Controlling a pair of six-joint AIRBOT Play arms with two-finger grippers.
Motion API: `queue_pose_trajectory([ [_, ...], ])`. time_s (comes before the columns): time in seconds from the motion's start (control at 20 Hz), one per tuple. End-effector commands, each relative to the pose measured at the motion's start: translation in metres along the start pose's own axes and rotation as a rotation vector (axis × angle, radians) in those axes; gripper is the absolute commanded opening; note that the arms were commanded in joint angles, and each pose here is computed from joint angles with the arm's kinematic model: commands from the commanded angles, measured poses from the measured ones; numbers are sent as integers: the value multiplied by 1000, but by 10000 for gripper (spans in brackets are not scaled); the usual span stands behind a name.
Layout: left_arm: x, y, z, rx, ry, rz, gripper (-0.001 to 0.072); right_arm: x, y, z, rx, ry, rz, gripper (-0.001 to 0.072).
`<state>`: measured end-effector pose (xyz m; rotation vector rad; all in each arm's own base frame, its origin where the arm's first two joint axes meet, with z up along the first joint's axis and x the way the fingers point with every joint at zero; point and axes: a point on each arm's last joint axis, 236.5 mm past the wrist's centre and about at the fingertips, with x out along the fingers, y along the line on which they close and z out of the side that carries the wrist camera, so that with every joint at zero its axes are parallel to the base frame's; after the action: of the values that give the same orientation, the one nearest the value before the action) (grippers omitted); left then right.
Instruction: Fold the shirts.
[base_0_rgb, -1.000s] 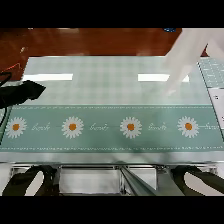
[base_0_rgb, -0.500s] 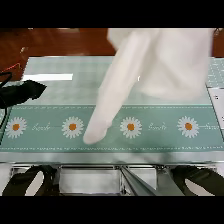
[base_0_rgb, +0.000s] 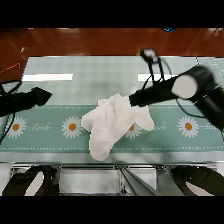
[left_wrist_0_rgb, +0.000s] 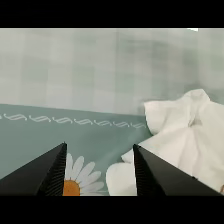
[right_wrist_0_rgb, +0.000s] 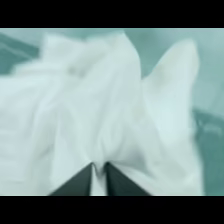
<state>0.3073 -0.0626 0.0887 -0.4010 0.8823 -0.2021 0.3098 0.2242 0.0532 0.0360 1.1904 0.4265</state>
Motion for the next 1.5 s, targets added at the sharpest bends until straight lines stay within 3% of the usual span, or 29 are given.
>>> queue_pose_trajectory([
  [0.0, 20, -5, -44, 6, 140, -27, 508, 48, -36, -47, 147, 115, -69, 404],
  [0.2, 14, 11, -28, 20, 127, 16, 508, -33, -114, -12, 205, 13, -220, 403],
  [0.3, 0, 44, -17, -81, 100, 78, 508, -93, -186, -27, 324, -68, -399, 403],
  [0.4, 3, 38, -71, -244, 280, -15, 508, -116, -232, -69, 505, -111, -464, 403],
  [0.55, 35, -1, -150, -344, 444, -213, 508, -62, -224, -122, 724, -118, -265, 403],
  [0.75, 57, -27, -221, -351, 589, -262, 508, -6, -173, -141, 783, -74, 11, 403],
  [0.95, 67, -64, -267, -298, 740, -302, 508, -1, -168, -141, 769, -78, 25, 403],
  [1.15, 95, -84, -277, -280, 733, -300, 500, -1, -167, -142, 769, -71, 27, 403],
  [1.25, 105, -94, -261, -194, 701, -345, 27, -1, -166, -143, 767, -65, 29, 403],
  [1.45, 116, -114, -204, -149, 585, -403, 24, 2, -160, -151, 742, -27, 47, 403],
])
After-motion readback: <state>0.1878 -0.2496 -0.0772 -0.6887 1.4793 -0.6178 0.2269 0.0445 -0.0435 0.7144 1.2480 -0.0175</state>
